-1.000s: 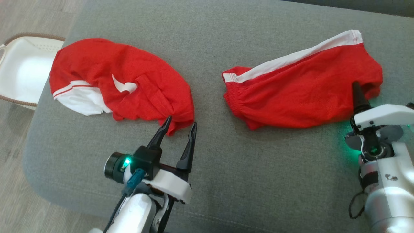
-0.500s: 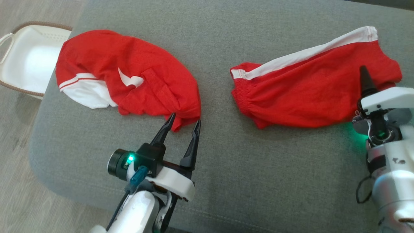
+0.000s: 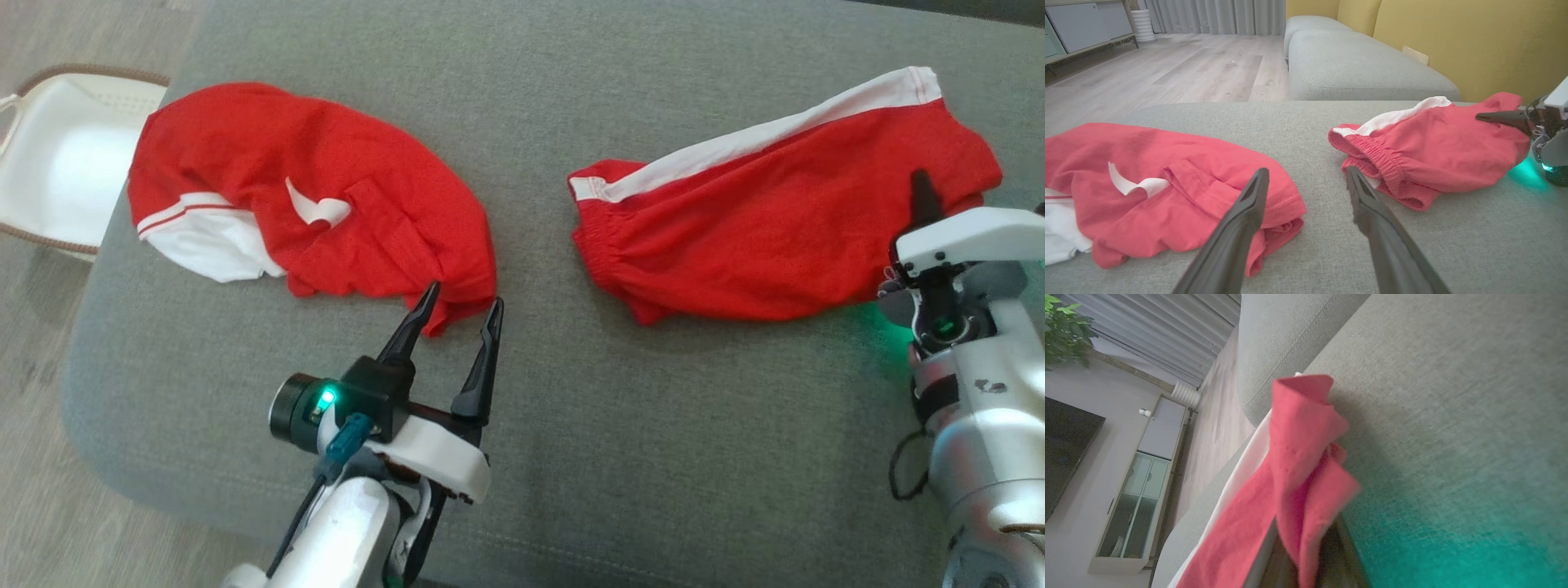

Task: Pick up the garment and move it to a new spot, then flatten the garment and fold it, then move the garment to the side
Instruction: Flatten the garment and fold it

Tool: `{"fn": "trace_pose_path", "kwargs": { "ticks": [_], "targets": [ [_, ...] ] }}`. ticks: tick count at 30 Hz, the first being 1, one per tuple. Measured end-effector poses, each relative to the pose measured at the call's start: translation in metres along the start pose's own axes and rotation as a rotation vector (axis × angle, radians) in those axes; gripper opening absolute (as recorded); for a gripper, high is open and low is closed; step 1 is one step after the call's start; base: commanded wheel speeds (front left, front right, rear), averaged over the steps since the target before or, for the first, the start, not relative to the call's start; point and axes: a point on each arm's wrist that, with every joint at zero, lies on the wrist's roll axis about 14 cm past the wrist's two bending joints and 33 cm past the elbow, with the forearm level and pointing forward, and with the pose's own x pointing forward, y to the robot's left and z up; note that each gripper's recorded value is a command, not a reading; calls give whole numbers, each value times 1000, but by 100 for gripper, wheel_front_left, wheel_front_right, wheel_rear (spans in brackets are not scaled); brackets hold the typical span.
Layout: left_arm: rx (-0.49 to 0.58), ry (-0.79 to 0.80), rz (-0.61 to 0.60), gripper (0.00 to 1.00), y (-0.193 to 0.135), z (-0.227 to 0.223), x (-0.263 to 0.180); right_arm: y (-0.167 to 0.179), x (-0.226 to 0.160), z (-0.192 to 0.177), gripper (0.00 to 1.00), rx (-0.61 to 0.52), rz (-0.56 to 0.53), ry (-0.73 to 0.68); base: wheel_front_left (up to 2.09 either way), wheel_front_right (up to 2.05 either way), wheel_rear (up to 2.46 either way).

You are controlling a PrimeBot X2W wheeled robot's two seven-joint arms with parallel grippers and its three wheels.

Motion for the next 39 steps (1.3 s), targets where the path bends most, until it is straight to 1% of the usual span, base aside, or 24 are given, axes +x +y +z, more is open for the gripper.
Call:
{"fn": "trace_pose_path", "kwargs": {
  "ticks": [7, 11, 15, 17, 18, 20, 23, 25, 27, 32, 36, 39],
  "targets": [
    [-4, -19, -32, 100, -10, 5, 3, -14, -17, 15, 0, -8, -30, -85, 0, 0, 0],
    [-8, -37, -55, 100, -17, 11, 6, -42, -40, 24, 0, -22, -88, -157, 0, 0, 0],
    [-17, -44, -91, 100, -28, 12, 4, -72, -69, 35, 0, 4, -157, -244, 0, 0, 0],
    [-20, -46, -112, 100, -35, 13, 1, -89, -86, 37, 0, -10, -196, -279, 0, 0, 0],
    [-23, -52, -128, 100, -40, 15, -1, -108, -104, 37, 0, 5, -242, -314, 0, 0, 0],
    [-26, -57, -138, 100, -44, 16, -3, -126, -122, 37, 0, 19, -288, -342, 0, 0, 0],
    [-29, -61, -152, 100, -49, 17, -3, -141, -139, 34, 0, 44, -330, -368, 0, 0, 0],
    [-30, -64, -165, 100, -53, 18, -3, -142, -144, 32, 0, 27, -332, -368, 0, 0, 0],
    [-31, -67, -177, 100, -55, 19, -4, -134, -144, 37, 0, -2, -312, -382, 0, 0, 0],
    [-17, -67, -182, 100, -55, 18, -12, -120, -150, 51, 0, -16, -275, -435, 0, 0, 0],
    [-14, -63, -174, 100, -52, 16, -19, -100, -153, 66, 0, -54, -219, -488, 0, 0, 0],
    [-17, -64, -155, 100, -46, 16, -23, -77, -148, 72, 0, -92, -153, -503, 0, 0, 0]
  ]
}}
